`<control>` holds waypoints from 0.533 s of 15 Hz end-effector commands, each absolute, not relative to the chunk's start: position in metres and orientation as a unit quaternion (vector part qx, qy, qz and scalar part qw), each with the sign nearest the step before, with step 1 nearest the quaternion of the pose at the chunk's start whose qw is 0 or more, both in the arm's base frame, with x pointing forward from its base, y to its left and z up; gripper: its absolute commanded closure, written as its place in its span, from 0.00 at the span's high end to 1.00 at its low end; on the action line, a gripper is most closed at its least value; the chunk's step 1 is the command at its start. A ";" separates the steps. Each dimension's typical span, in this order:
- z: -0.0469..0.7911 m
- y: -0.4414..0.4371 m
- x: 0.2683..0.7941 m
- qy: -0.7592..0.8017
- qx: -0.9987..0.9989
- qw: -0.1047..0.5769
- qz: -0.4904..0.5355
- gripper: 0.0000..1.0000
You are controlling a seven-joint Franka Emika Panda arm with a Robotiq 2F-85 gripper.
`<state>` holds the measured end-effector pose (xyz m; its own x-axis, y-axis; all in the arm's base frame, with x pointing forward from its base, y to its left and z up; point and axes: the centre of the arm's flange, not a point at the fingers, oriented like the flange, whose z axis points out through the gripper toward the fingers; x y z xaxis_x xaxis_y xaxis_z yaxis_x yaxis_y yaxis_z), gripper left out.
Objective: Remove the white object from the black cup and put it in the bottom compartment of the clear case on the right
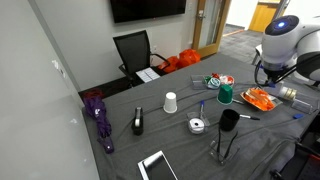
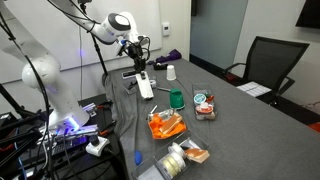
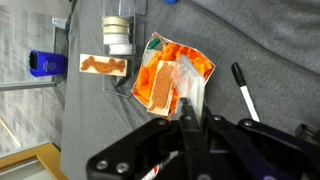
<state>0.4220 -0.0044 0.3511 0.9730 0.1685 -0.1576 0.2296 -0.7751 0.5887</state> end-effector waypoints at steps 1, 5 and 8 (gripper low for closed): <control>0.353 -0.003 0.423 0.107 0.941 0.319 -0.046 0.08; 0.354 -0.001 0.424 0.108 0.941 0.319 -0.044 0.02; 0.353 -0.025 0.405 0.140 0.935 0.322 -0.043 0.02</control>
